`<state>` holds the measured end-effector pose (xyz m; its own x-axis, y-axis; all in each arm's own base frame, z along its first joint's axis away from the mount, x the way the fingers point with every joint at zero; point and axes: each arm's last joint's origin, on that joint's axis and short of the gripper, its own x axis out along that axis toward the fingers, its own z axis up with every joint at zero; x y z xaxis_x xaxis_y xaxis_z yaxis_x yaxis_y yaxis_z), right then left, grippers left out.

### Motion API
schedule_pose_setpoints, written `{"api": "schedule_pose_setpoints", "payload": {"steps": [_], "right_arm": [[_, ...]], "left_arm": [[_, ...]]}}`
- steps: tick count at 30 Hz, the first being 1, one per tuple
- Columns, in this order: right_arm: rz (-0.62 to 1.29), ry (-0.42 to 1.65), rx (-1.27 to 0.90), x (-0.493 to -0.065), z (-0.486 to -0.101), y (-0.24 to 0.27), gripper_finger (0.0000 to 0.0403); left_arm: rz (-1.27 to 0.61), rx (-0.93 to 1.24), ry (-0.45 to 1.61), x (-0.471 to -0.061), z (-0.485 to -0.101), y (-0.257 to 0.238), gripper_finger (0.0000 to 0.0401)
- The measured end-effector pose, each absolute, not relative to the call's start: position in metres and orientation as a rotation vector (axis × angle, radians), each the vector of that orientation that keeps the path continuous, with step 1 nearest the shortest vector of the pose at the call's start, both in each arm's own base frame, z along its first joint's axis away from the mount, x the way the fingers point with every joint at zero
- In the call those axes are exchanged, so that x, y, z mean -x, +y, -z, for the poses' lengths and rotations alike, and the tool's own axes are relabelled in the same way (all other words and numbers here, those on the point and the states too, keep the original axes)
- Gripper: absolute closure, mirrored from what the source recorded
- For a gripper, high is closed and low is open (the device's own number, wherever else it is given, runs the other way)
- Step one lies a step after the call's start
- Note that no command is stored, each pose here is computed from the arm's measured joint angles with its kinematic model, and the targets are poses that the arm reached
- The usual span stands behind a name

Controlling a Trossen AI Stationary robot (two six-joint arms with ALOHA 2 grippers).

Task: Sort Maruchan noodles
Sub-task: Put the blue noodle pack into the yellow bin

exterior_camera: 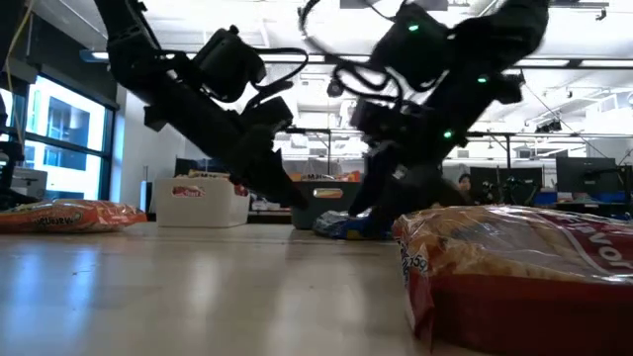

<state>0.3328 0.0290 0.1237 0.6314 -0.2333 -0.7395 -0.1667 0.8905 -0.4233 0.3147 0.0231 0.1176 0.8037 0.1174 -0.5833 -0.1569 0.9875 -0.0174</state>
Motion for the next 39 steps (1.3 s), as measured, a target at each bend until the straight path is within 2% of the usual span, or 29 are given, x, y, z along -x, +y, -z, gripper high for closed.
{"api": "schedule_pose_setpoints", "payload": {"steps": [7,15,28,39], "right_arm": [[0.099,1.029,0.561,-0.366,-0.119,0.024,0.0275],[0.071,1.04,0.545,-0.373,-0.121,0.026,0.0394],[0.007,1.016,0.442,-0.358,-0.139,0.028,0.0403],[0.073,0.792,0.278,-0.31,-0.149,0.023,0.0403]], "left_arm": [[-0.144,0.064,0.646,-0.304,-0.108,0.021,0.0309],[-0.126,0.023,0.658,-0.302,-0.106,0.02,0.031],[-0.043,-0.149,0.622,-0.305,-0.109,-0.001,0.0298],[-0.09,-0.31,0.549,-0.303,-0.133,-0.012,0.0306]]}}
